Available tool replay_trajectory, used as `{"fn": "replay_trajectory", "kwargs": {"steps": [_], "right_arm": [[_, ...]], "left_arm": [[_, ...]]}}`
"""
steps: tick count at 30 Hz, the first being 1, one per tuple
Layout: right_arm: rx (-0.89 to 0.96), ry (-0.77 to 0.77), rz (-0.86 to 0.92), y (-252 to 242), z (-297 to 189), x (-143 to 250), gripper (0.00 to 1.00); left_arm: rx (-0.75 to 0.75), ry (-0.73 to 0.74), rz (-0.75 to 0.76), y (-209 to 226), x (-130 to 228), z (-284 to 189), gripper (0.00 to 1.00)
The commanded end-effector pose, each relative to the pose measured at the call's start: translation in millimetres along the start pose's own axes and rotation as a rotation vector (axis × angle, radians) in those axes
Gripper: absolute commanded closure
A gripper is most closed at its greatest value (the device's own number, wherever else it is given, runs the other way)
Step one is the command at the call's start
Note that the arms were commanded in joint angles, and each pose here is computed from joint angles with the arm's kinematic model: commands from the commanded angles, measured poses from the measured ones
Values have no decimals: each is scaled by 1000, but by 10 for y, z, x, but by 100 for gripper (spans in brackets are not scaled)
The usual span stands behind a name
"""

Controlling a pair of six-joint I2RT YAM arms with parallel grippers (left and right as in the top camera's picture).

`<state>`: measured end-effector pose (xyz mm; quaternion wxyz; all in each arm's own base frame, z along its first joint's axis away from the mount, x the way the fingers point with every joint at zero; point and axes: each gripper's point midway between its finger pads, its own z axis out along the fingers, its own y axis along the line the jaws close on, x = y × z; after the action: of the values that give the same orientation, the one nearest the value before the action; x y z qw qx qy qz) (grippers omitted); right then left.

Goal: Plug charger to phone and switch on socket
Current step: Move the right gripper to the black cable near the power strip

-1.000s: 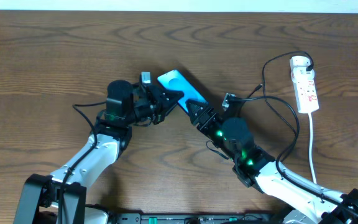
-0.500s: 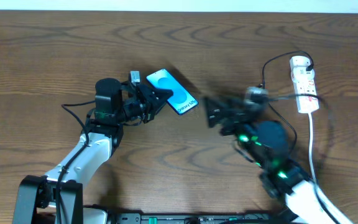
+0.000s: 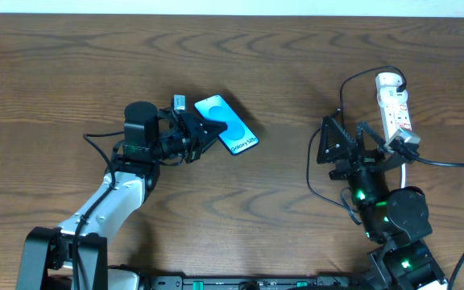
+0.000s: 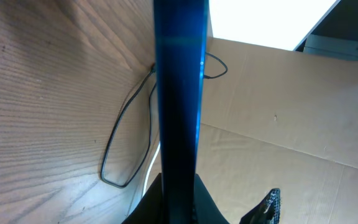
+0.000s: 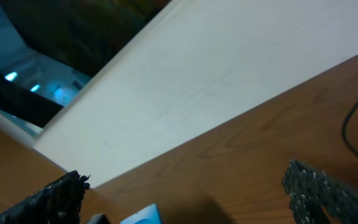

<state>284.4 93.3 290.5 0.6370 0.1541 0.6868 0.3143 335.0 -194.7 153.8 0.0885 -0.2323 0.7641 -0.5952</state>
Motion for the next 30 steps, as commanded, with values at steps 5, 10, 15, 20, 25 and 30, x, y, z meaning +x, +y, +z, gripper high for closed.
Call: {"fn": "replay_trajectory", "kwargs": {"steps": [5,10,15,20,25,30], "right_arm": [[184,126,-163,-256,216,161,1],[525,262,-212,-470,359,-26,1],[750,542,-298,-687,630,185,1],[825,663,-347,-1005,904,658,1],[914,767,-369,-1403,1021,1131,3],[1003,812,-284,-1736,1056,1522,16]], "left_arm": [[34,8,69,-178,1,-14,93],[34,8,69,-177,2,-14,93],[35,10,68,-177,5,-14,93],[38,25,68,-182,31,-15,93],[40,36,68,-185,50,-15,93],[41,41,68,-187,60,-16,92]]}}
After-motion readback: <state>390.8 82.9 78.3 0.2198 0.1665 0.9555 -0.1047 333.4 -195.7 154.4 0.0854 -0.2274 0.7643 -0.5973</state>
